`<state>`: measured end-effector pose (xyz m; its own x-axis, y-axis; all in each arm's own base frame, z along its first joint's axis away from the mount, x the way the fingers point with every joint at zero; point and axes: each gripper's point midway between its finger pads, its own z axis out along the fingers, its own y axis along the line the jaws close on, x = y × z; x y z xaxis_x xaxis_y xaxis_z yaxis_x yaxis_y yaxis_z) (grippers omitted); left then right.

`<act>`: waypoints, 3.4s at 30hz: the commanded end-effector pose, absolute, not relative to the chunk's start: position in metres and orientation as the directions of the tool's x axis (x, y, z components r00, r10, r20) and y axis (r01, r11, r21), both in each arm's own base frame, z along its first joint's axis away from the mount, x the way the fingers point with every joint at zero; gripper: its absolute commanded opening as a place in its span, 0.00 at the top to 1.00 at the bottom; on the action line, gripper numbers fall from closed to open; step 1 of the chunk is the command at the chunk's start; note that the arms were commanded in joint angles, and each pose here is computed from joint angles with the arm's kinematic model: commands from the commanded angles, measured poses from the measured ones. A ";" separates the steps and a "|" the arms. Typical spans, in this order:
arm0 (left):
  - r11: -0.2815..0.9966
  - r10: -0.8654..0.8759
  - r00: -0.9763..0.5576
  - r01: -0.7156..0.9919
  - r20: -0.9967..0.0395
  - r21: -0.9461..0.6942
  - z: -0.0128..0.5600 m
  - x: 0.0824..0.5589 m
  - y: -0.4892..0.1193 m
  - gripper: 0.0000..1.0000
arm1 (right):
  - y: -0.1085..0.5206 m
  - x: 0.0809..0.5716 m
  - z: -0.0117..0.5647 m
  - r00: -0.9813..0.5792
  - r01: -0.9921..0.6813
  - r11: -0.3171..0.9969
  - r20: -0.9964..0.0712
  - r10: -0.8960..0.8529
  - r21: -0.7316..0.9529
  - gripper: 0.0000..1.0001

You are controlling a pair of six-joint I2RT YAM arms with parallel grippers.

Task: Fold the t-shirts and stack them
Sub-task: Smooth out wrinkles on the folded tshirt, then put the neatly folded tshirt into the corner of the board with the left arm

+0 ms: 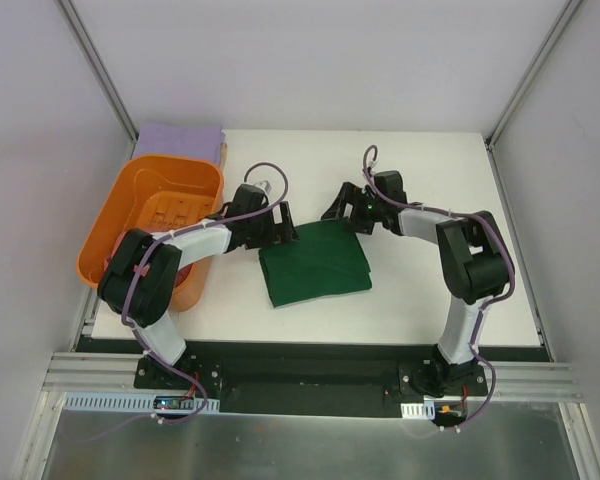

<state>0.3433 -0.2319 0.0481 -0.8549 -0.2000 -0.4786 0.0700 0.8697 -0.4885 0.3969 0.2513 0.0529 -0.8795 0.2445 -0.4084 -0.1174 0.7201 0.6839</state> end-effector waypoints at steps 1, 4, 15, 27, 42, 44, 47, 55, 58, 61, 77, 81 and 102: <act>0.862 -0.177 -0.852 0.108 -0.493 -0.496 0.064 0.337 -0.230 0.01 | 0.242 0.394 0.045 -0.881 -0.113 0.759 -0.417 0.222 0.641 0.04; 0.808 -0.170 -0.822 0.199 -0.544 -0.554 0.107 0.343 -0.247 0.01 | 0.241 0.394 0.083 -0.846 -0.187 0.760 -0.496 0.198 0.622 0.04; 0.822 -0.201 -0.802 0.174 -0.562 -0.542 0.138 0.256 -0.223 0.01 | 0.160 0.283 0.174 -0.634 -0.198 0.853 -0.727 0.264 0.483 0.04; 0.825 -0.396 -0.797 -0.092 -0.456 -0.557 0.089 0.244 -0.201 0.01 | 0.113 0.213 0.176 -0.402 -0.202 0.813 -0.803 0.440 0.547 0.04; 0.849 -0.425 -0.819 -0.212 -0.386 -0.484 0.035 0.276 -0.216 0.20 | 0.135 0.208 0.167 -0.527 -0.258 0.790 -0.767 0.367 0.556 0.04; 0.854 -0.415 -0.829 -0.212 -0.375 -0.476 0.029 0.276 -0.218 0.32 | 0.134 0.207 0.170 -0.516 -0.263 0.787 -0.771 0.374 0.558 0.04; 0.861 -0.390 -0.844 -0.194 -0.368 -0.470 0.024 0.275 -0.222 0.45 | 0.133 0.205 0.174 -0.496 -0.278 0.783 -0.781 0.379 0.556 0.04; 0.899 -0.304 -0.883 -0.142 -0.357 -0.414 0.004 0.281 -0.238 0.67 | 0.120 0.207 0.179 -0.429 -0.244 0.802 -0.803 0.414 0.545 0.04; 0.924 -0.260 -0.890 -0.116 -0.375 -0.365 0.002 0.286 -0.239 0.78 | 0.116 0.206 0.181 -0.412 -0.238 0.812 -0.812 0.413 0.534 0.04; 0.952 -0.185 -0.893 -0.058 -0.411 -0.301 0.004 0.295 -0.241 1.00 | 0.112 0.206 0.182 -0.395 -0.228 0.822 -0.821 0.412 0.522 0.04; 0.916 0.397 -0.634 0.234 -0.663 0.325 0.108 0.401 -0.202 1.00 | 0.075 0.208 0.187 -0.259 -0.095 0.861 -0.848 0.463 0.499 0.04; 0.886 0.453 -0.592 0.219 -0.666 0.408 0.127 0.435 -0.197 1.00 | 0.071 0.209 0.185 -0.252 -0.074 0.870 -0.853 0.456 0.487 0.04; 0.698 0.671 -0.388 0.043 -0.632 0.715 0.259 0.599 -0.096 1.00 | 0.044 0.220 0.164 -0.273 0.085 0.926 -0.885 0.378 0.369 0.04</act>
